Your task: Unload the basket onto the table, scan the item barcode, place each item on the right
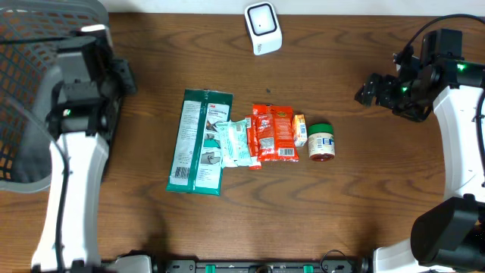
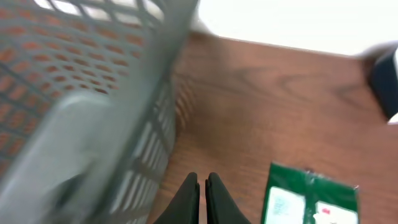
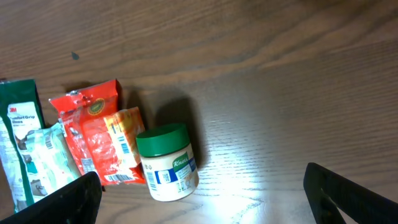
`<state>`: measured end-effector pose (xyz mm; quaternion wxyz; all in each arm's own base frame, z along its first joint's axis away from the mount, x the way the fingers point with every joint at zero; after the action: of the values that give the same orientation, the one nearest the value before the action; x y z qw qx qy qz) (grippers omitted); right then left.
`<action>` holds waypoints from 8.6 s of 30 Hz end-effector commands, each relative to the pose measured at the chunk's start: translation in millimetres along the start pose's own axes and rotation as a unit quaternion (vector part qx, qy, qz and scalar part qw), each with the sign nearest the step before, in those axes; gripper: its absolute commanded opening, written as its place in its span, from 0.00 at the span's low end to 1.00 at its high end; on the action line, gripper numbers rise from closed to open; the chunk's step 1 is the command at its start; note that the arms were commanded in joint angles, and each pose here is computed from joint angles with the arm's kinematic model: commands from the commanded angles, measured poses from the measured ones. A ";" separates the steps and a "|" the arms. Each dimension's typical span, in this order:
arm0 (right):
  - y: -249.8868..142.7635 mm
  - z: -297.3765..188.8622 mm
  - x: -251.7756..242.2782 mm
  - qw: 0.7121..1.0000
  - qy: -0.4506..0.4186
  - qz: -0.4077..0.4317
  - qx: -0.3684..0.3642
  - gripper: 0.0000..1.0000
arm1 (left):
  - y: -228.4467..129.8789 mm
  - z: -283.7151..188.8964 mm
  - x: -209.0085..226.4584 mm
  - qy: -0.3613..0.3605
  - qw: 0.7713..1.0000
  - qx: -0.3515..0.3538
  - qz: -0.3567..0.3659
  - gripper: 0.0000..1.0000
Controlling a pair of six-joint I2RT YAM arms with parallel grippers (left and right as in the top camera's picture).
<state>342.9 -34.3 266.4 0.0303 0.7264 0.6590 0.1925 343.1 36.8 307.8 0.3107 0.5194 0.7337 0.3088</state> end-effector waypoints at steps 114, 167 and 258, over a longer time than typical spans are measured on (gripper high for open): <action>-4.0 105.0 91.0 0.950 -0.127 -0.073 0.274 0.78 | -47.4 -44.6 -61.6 -0.070 0.989 0.102 0.083 0.82; -38.9 173.8 69.0 0.952 -0.126 -0.044 0.275 0.75 | -47.4 -44.4 -61.6 -0.070 0.989 0.102 0.083 0.82; -75.6 67.9 53.8 0.948 -0.096 -0.140 -0.271 0.92 | -47.4 -44.4 -61.6 -0.070 0.989 0.102 0.083 0.83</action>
<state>295.0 41.2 159.7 0.2882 0.6216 0.6797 0.2617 297.3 -41.0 307.3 0.2822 0.6299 0.6896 0.2194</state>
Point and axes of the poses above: each gripper's point midway between its finger pads, its own z axis out along the fingers, its own x axis along the line the jaws close on, y = z × x, the point moved 10 cm from there along -z, back along the fingers, and after that the axes turned 9 degrees about -z, right-handed, at the moved point
